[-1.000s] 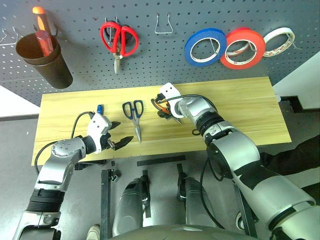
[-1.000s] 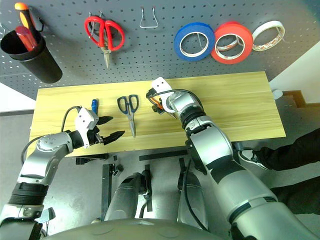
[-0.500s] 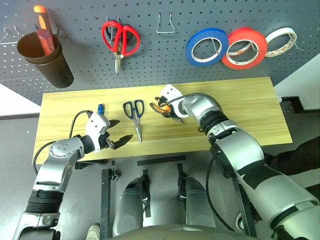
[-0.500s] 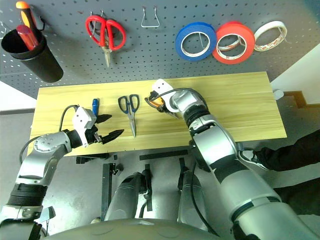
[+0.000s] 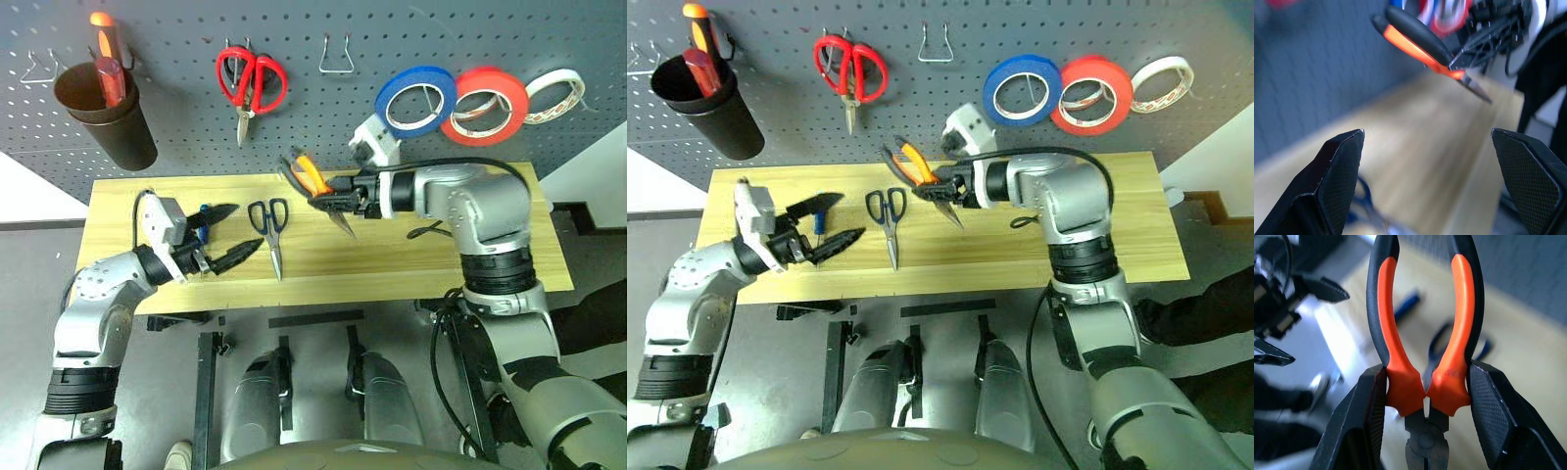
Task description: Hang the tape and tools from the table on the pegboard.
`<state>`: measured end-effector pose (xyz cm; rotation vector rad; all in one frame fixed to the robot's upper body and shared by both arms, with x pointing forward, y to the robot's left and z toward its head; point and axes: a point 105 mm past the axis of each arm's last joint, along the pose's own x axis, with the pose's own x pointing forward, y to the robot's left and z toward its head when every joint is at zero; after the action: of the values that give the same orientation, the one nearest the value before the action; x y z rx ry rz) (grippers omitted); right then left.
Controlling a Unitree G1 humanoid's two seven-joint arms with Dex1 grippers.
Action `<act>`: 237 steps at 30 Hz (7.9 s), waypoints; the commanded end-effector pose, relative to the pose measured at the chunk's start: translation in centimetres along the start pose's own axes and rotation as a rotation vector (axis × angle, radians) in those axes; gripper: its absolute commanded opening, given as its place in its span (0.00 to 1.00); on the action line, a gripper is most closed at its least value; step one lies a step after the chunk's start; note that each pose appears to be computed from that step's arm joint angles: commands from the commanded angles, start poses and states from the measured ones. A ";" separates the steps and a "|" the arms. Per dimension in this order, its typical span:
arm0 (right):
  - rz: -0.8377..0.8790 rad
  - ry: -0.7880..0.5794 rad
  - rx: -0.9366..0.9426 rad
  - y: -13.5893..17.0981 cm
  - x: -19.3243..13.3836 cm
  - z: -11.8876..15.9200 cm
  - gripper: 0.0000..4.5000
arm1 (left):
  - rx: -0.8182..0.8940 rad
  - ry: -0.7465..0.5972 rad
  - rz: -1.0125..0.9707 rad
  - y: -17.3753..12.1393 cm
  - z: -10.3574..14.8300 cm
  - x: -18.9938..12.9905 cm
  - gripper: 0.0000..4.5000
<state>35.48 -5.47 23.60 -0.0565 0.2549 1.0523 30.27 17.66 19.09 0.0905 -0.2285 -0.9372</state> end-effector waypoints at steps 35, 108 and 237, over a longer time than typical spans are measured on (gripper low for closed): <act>-0.458 -0.614 -0.226 -5.1 1.9 14.2 0.47 | 0.162 -0.116 0.094 1.2 5.0 -0.1 0.97; 0.206 0.040 -0.268 -4.5 -2.5 -6.9 0.99 | -0.270 0.695 0.654 -1.5 -14.2 4.6 0.97; 0.203 -0.346 -0.326 -3.2 -8.1 3.5 1.00 | 0.124 -0.072 0.414 5.6 -2.7 9.0 0.15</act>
<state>35.81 -13.18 26.70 -0.1182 -0.1542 1.2745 40.38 13.81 17.47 0.0976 -0.2997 -0.5184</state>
